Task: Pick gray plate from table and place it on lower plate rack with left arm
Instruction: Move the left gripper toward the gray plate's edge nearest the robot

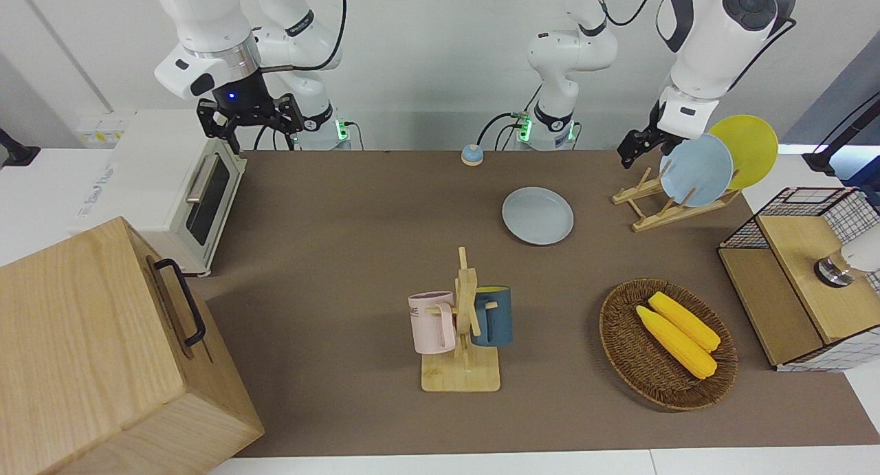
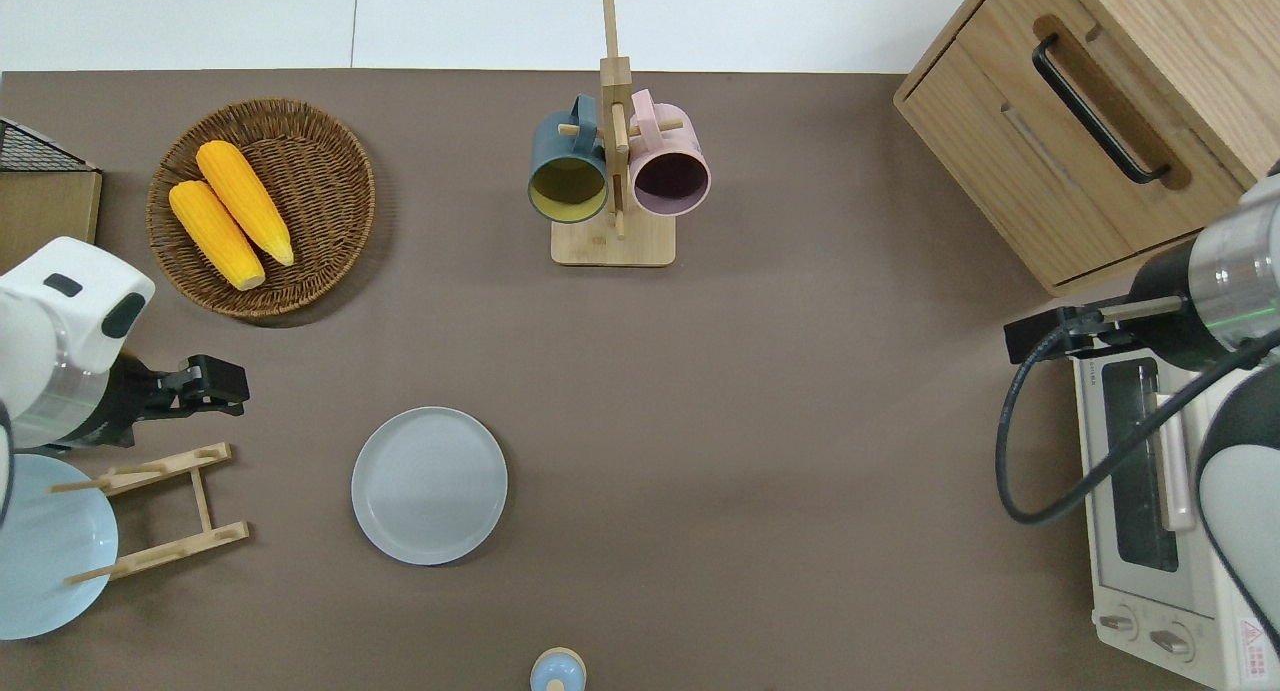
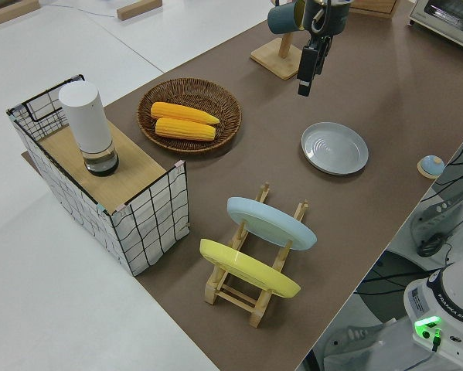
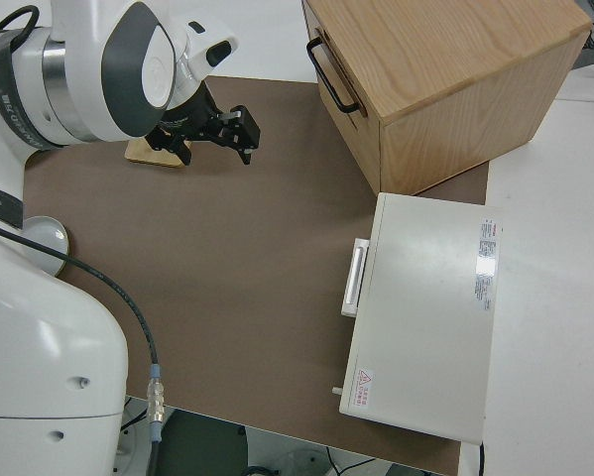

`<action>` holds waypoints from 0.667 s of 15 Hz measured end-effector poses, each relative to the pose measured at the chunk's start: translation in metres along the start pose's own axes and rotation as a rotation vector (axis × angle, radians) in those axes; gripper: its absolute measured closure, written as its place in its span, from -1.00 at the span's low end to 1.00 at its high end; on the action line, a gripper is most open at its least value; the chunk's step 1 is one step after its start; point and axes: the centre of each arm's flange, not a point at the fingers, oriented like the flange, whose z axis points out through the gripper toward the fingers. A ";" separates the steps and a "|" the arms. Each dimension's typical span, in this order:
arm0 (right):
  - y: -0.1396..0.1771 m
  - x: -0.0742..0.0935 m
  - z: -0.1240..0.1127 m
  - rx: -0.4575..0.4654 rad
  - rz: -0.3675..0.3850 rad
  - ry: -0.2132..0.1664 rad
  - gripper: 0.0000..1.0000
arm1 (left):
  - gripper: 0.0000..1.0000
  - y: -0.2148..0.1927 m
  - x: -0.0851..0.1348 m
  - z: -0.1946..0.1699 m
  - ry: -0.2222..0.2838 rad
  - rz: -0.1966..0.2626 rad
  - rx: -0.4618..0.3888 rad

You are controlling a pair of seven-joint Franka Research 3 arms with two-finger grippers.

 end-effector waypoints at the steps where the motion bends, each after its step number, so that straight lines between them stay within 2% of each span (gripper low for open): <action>1: 0.000 0.000 0.000 0.000 0.000 0.000 -0.97 | -0.98 0.004 -0.001 0.012 0.019 0.009 -0.005; 6: 0.000 0.000 0.000 0.000 0.000 0.000 -0.97 | -0.98 0.021 -0.019 0.070 0.100 0.050 -0.023; 10: 0.000 0.000 0.000 0.000 0.000 0.000 -0.97 | -0.98 0.018 -0.033 0.106 0.107 0.066 -0.005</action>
